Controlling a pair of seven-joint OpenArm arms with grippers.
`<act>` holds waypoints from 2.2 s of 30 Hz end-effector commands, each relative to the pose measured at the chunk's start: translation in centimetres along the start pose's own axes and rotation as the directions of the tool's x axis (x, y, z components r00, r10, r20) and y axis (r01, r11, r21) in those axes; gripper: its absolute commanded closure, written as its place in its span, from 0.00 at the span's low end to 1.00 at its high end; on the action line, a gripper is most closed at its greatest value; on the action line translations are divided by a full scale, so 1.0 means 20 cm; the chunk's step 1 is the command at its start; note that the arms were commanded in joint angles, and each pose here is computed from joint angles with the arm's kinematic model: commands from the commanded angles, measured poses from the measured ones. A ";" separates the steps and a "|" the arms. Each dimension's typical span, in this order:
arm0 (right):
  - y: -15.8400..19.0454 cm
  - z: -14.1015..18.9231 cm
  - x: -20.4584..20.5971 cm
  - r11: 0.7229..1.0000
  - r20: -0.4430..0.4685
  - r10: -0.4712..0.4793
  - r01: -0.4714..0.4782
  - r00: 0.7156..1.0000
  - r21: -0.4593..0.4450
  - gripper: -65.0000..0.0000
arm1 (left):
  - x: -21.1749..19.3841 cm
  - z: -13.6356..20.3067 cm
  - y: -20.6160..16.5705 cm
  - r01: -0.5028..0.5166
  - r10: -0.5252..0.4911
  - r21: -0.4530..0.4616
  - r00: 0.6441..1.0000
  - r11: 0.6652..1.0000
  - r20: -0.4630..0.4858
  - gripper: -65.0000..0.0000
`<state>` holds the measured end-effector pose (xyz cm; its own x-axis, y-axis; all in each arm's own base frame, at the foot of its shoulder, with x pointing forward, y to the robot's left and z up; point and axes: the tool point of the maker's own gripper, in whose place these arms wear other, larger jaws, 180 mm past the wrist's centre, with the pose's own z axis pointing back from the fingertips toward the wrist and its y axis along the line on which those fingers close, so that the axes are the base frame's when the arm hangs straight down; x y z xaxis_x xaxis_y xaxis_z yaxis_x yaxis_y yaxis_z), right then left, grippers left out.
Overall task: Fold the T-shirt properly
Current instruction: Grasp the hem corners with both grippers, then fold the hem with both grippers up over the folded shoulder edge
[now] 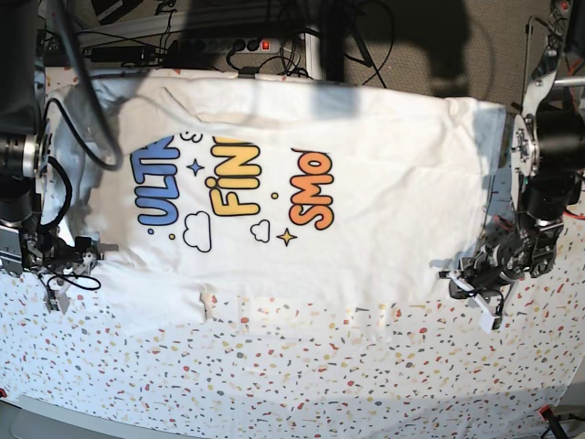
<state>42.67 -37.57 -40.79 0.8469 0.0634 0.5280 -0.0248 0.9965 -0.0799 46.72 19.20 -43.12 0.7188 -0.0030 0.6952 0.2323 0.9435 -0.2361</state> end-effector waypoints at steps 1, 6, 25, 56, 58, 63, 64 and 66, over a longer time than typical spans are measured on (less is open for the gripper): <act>-0.02 0.03 0.09 1.000 0.038 0.002 -0.001 0.999 -0.004 0.59 | 0.03 0.01 0.02 0.023 -0.023 0.008 1.000 1.000 -0.018 1.00; -0.01 0.02 0.04 1.000 -0.005 0.000 0.000 1.000 0.000 0.70 | 0.03 0.01 0.02 0.023 -0.023 0.009 1.000 1.000 -0.019 1.00; 0.14 0.10 0.35 0.990 0.193 -0.006 -0.021 0.981 0.141 1.00 | 0.22 0.00 0.07 -0.111 0.096 0.106 0.986 0.988 0.138 1.00; 0.13 0.45 -0.03 0.980 0.441 0.045 -0.125 0.896 0.154 1.00 | 0.18 0.45 -0.07 0.027 -0.086 0.160 0.924 0.987 0.372 1.00; 0.10 0.51 -0.06 0.983 0.458 0.049 -0.125 0.888 0.137 1.00 | 0.16 0.47 -0.06 0.015 -0.071 0.149 0.925 0.989 0.375 1.00; 0.12 0.68 -0.11 0.982 0.510 0.071 -0.151 0.857 0.117 1.00 | 0.15 0.52 -0.10 0.032 -0.082 0.135 0.922 0.990 0.378 1.00; 0.12 0.71 -0.11 0.981 0.518 0.072 -0.153 0.852 0.115 1.00 | 0.14 0.52 -0.11 0.039 -0.087 0.133 0.922 0.990 0.376 1.00; 0.13 0.75 -0.14 0.982 0.525 0.071 -0.152 0.848 0.113 1.00 | 0.13 0.55 -0.14 0.055 -0.099 0.127 0.922 0.990 0.375 1.00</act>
<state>31.38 -33.99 -31.67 0.4860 0.1446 0.8619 -0.2098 0.9767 -0.0456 39.62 19.62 -35.52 0.4595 0.0260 0.8878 0.1807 0.9759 -0.1221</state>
